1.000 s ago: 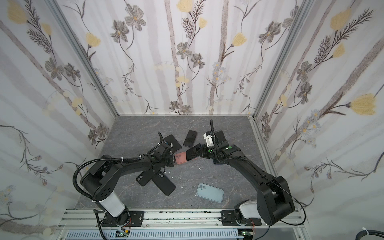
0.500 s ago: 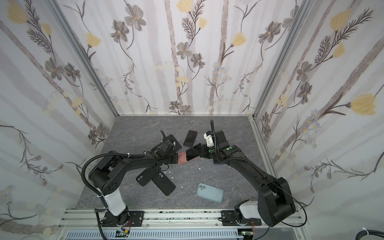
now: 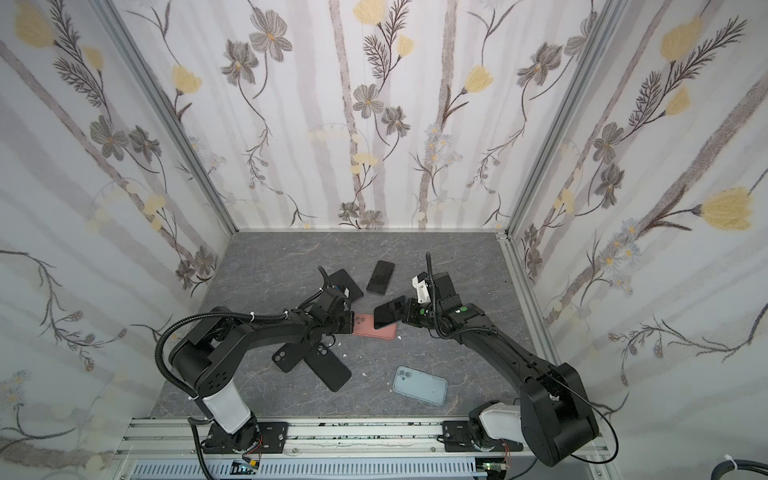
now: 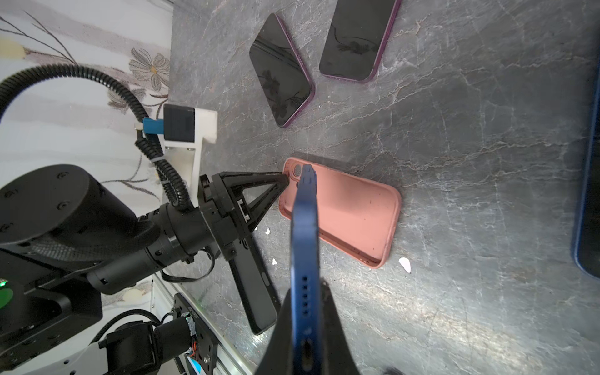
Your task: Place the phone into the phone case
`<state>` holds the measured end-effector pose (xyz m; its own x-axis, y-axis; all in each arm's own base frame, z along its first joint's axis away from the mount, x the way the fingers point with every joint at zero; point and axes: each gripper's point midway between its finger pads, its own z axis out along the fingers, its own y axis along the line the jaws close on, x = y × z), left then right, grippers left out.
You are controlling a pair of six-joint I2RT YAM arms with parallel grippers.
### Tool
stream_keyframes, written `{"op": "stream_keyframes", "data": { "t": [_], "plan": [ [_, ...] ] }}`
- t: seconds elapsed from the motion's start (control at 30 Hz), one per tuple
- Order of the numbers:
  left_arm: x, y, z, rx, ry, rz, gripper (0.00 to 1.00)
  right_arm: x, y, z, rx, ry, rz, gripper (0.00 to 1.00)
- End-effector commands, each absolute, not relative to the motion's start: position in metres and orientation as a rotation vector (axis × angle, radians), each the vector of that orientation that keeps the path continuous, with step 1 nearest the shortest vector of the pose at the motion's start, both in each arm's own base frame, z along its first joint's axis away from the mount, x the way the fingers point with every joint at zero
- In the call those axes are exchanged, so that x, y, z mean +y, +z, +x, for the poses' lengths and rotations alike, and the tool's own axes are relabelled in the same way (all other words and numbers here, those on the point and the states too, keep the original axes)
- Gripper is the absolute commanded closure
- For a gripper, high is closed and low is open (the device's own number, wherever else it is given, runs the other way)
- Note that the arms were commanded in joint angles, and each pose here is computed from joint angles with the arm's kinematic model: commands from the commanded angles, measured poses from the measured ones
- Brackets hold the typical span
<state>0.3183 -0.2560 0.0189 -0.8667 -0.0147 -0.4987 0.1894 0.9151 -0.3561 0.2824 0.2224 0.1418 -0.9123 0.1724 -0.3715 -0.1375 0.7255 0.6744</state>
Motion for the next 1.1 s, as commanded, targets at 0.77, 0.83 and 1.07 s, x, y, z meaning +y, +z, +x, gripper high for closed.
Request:
{"op": "stream_keyframes", "data": {
  "t": [0.77, 0.83, 1.07],
  "plan": [
    [-0.264, 0.045, 0.316, 2.533, -0.806, 0.025, 0.69, 0.266, 0.119, 0.289, 2.428, 1.250, 0.146, 1.00],
    [-0.265, 0.044, 0.316, 2.536, -0.814, 0.031, 0.69, 0.268, 0.115, 0.290, 2.444, 1.248, 0.140, 1.00],
    [-0.271, 0.042, 0.307, 2.544, -0.879, 0.033, 0.68, 0.269, 0.101, 0.290, 2.481, 1.232, 0.152, 1.00]
  ]
}}
